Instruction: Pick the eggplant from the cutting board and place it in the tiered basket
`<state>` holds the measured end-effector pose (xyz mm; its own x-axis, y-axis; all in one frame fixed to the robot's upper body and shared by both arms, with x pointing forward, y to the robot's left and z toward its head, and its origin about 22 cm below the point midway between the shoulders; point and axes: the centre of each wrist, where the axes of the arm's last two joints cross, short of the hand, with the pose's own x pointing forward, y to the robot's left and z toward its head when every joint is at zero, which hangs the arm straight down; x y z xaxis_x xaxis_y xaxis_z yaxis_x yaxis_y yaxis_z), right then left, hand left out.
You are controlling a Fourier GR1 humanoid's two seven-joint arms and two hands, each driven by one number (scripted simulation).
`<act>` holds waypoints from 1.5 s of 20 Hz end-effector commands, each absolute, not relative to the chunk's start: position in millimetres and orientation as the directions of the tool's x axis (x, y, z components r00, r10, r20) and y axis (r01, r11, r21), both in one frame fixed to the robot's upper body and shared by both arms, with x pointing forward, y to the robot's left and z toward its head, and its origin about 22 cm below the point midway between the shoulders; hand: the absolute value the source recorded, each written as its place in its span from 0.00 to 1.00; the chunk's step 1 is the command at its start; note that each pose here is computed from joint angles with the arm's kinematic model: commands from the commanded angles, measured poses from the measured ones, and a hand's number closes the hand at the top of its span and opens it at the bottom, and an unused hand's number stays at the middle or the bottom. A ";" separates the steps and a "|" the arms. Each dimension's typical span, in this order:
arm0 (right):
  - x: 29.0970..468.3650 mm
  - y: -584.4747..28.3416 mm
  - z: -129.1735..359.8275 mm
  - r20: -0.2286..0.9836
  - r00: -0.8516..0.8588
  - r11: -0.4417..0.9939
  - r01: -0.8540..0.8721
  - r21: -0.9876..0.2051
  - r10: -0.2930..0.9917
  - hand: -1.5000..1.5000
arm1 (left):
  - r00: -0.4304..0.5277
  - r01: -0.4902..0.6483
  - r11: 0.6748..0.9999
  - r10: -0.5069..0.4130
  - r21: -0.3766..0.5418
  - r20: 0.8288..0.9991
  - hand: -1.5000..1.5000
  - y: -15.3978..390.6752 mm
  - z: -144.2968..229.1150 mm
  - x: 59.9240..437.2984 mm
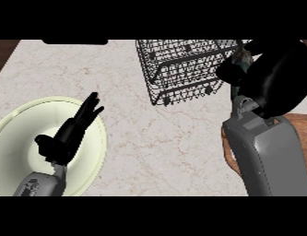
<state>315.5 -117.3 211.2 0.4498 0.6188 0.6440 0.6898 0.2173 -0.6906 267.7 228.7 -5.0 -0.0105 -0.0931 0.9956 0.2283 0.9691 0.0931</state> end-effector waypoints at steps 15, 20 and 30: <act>422.3 -104.2 287.1 0.677 0.656 0.302 0.606 -0.736 0.333 1.00 | -0.016 0.257 0.961 -0.106 0.107 0.994 0.50 215.2 -4.4 277.4; 442.3 -105.6 267.4 0.701 0.628 0.337 0.614 -0.713 0.339 1.00 | -0.017 0.291 0.952 -0.096 0.097 0.995 0.50 214.5 -14.7 269.8; 455.8 -122.8 265.7 0.846 0.526 0.498 0.712 -0.496 0.090 1.00 | -0.012 0.287 0.953 -0.095 0.094 0.995 0.50 208.0 -7.5 275.5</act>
